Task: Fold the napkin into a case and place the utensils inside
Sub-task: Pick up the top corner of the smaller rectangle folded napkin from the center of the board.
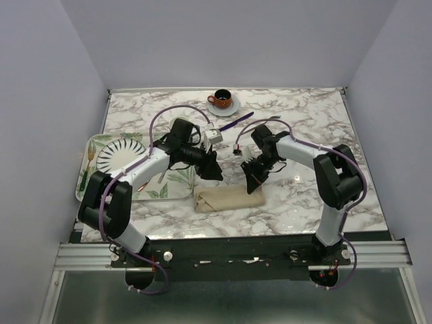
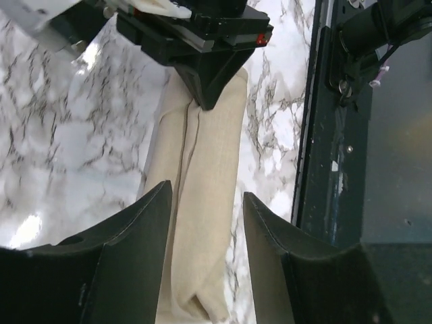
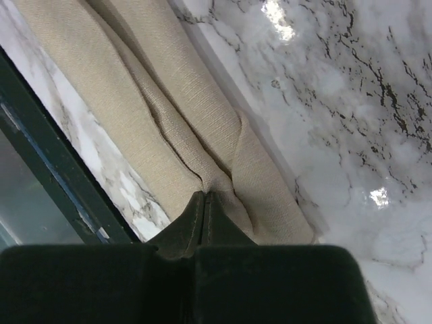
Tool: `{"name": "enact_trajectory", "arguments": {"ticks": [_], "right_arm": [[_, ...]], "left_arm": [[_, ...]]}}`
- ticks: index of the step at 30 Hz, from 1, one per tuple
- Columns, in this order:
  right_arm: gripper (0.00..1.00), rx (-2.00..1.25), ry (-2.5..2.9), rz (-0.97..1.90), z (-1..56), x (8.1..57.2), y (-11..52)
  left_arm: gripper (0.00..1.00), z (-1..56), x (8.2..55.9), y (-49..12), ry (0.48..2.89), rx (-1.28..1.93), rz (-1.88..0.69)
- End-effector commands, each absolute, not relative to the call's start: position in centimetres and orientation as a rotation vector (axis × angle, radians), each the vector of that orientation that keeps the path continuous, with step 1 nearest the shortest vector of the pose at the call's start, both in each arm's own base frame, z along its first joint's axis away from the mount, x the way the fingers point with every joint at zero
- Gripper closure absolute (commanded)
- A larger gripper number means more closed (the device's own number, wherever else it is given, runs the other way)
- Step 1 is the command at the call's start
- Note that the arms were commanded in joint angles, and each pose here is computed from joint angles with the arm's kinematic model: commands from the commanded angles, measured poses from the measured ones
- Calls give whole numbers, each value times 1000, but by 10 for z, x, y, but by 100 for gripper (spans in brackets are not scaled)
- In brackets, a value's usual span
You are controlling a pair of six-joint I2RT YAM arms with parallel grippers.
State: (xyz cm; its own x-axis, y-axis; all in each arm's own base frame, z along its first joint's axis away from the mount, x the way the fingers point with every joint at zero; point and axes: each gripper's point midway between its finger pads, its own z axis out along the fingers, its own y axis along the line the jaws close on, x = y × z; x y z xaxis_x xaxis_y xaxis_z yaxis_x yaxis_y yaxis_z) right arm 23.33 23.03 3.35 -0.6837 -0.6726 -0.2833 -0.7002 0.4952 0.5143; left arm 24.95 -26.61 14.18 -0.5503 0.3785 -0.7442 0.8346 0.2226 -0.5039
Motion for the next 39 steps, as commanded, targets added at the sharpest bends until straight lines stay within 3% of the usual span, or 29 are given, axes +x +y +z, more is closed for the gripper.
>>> {"name": "enact_trajectory", "arguments": {"ticks": [1,5,18,31,39], "right_arm": [[99,-1195,2605,1027,57,230,239],[99,-1187,2587,1052,63,227,241],[99,-1183,2565,1075,68,223,242],[99,-1160,2574,1062,66,222,237],[99,-1139,2587,1065,59,221,231]], "left_arm": [[44,125,254,-296,1911,1136,-1270],[44,121,250,-318,1836,1151,-1283],[44,89,239,-364,1942,1072,-1382],[48,60,234,-364,2111,939,-1381],[48,95,235,-352,1930,829,-1401]]}}
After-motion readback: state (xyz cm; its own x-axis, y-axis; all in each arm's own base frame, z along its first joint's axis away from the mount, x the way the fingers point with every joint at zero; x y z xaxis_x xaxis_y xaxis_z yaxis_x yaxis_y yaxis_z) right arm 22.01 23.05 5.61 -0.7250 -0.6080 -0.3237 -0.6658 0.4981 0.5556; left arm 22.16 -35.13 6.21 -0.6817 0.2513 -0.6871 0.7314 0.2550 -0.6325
